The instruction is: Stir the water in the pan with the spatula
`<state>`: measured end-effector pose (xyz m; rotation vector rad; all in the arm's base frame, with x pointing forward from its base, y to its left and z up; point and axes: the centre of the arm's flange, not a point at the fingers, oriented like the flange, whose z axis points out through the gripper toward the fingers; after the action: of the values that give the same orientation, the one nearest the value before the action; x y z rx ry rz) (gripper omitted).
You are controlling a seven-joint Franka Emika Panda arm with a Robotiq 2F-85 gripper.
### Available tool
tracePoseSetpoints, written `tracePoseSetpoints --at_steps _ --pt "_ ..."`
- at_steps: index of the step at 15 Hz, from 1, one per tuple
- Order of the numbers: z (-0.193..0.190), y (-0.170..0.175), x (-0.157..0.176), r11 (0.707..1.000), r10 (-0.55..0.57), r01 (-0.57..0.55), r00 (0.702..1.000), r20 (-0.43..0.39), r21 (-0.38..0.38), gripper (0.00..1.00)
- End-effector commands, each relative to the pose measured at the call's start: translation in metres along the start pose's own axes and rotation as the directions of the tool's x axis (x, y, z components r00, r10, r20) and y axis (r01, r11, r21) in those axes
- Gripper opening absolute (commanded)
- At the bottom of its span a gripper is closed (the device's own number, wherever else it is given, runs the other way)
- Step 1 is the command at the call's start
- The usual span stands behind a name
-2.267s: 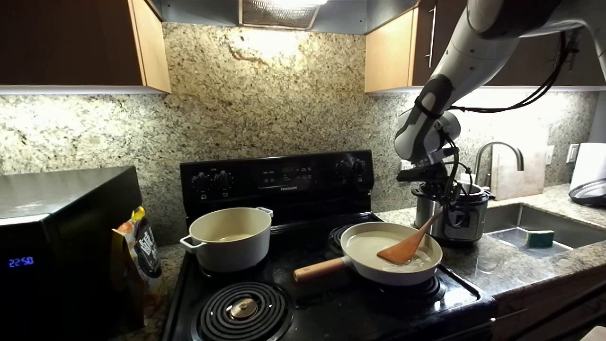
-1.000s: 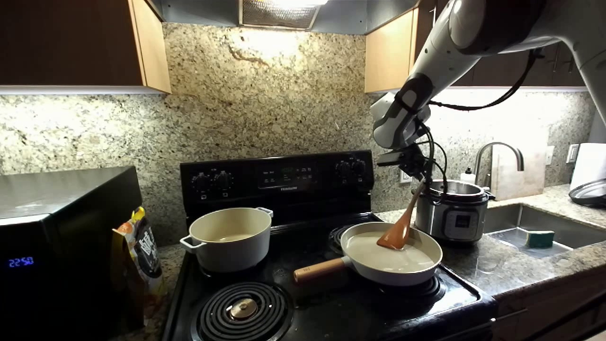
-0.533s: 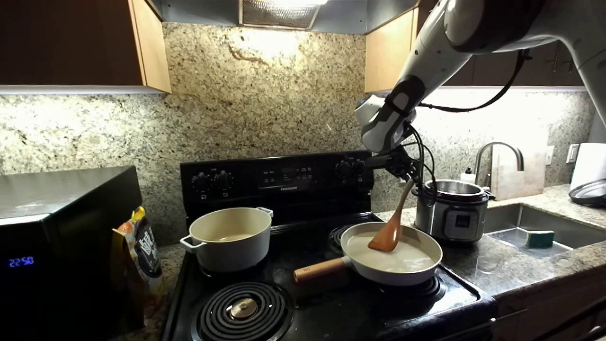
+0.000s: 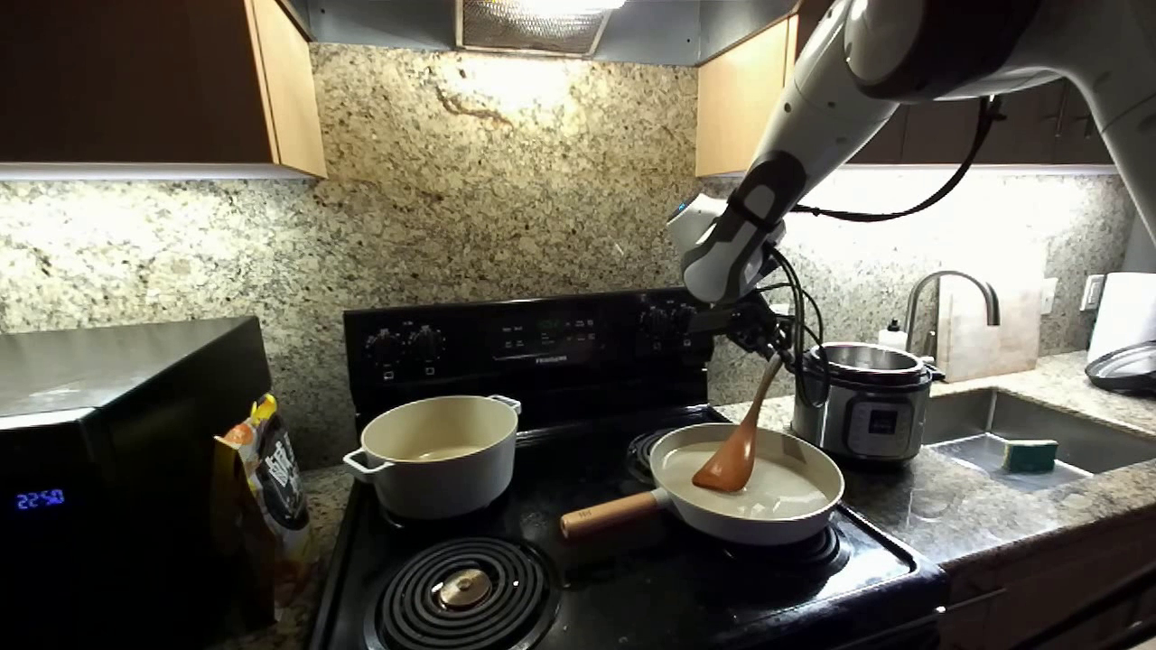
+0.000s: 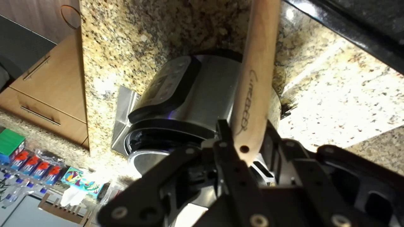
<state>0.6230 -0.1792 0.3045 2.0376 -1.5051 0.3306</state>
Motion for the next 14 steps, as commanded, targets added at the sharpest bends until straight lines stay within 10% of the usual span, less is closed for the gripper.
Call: tracePoseSetpoints --at_steps 1,14 --pt "0.000 0.019 -0.029 1.000 -0.024 0.024 1.000 -0.019 -0.003 0.08" --pt "0.051 0.071 -0.030 0.992 0.086 -0.080 0.994 0.066 -0.094 0.08"
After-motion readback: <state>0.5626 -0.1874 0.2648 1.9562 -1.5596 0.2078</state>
